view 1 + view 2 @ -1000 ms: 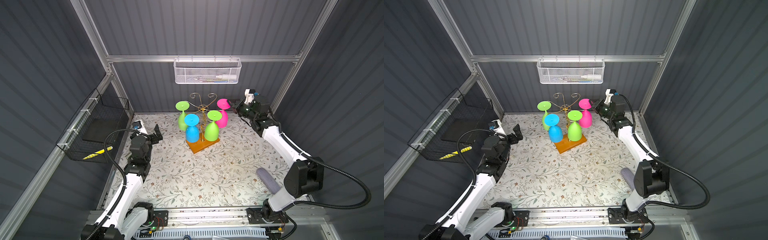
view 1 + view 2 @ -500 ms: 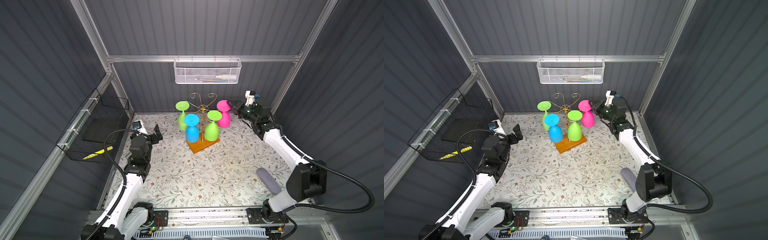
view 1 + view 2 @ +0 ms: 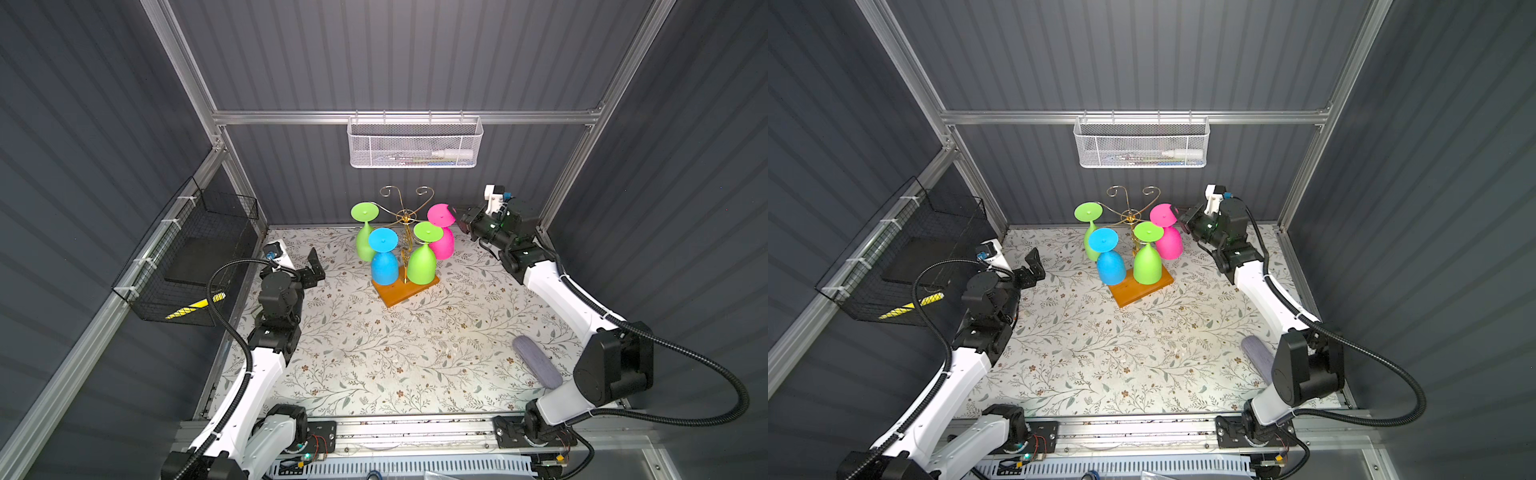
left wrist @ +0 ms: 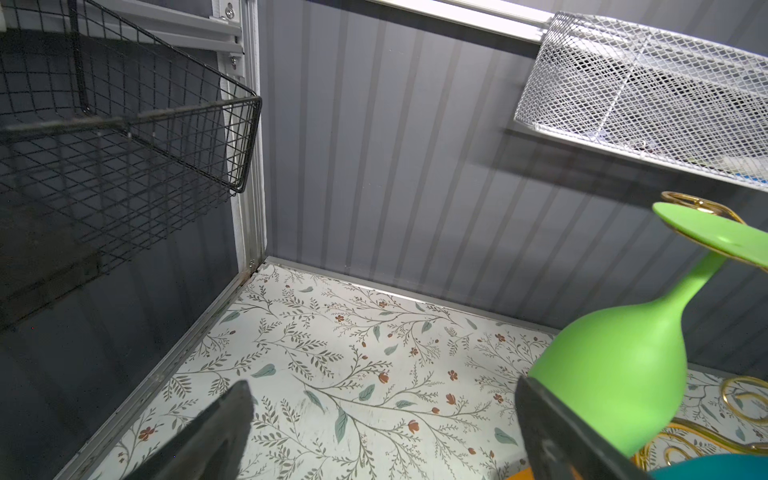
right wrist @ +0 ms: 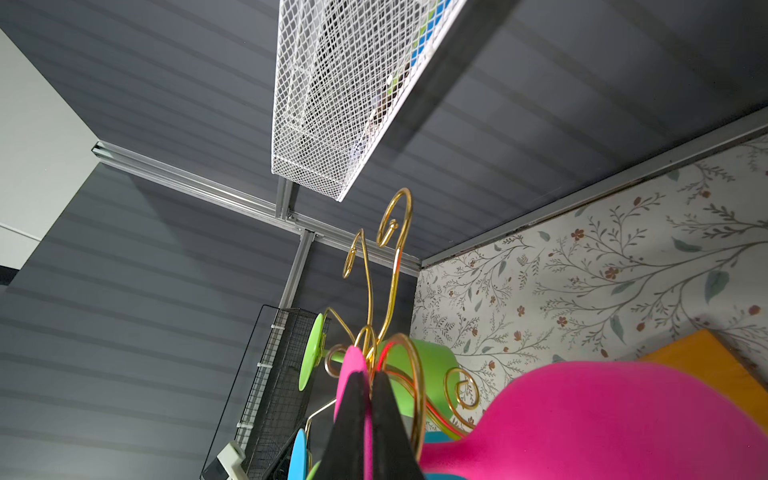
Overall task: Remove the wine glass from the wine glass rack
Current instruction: 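Lift the magenta glass off its rack hook with the right gripper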
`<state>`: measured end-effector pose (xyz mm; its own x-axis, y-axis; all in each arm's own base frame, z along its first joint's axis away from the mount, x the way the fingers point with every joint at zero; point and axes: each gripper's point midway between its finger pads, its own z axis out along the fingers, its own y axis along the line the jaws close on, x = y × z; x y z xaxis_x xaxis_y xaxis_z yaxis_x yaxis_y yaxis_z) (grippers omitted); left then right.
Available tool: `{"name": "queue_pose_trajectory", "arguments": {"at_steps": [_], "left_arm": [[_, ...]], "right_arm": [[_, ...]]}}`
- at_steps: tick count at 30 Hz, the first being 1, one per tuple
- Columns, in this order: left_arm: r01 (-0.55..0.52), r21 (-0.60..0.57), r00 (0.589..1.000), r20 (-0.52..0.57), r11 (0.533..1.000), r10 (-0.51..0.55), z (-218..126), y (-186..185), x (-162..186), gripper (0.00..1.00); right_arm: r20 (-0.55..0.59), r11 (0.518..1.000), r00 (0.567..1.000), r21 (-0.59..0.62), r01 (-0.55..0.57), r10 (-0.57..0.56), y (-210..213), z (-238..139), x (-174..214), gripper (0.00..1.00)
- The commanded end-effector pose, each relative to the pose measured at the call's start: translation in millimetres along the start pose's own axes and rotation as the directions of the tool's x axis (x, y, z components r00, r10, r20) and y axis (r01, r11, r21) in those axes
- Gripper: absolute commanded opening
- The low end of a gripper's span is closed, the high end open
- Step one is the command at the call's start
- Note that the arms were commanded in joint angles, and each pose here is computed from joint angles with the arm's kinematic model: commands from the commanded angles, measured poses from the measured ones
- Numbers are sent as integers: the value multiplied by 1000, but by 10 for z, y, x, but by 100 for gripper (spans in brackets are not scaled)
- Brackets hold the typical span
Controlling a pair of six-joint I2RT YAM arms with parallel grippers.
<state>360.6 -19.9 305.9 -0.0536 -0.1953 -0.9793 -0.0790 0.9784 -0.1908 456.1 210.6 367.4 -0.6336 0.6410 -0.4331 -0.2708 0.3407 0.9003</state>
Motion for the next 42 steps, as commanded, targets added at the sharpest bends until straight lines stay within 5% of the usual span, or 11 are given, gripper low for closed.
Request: {"name": "queue_pose_trajectory", "arguments": {"at_steps": [1, 42], "left_arm": [[18, -8, 1000, 22, 1000, -18, -35, 21, -62, 100], [22, -7, 999, 32, 1000, -21, -67, 21, -111, 100]], "right_arm": [[-3, 999, 1000, -45, 20, -20, 198, 29, 9, 0], [197, 999, 980, -47, 21, -11, 153, 199, -592, 0]]}}
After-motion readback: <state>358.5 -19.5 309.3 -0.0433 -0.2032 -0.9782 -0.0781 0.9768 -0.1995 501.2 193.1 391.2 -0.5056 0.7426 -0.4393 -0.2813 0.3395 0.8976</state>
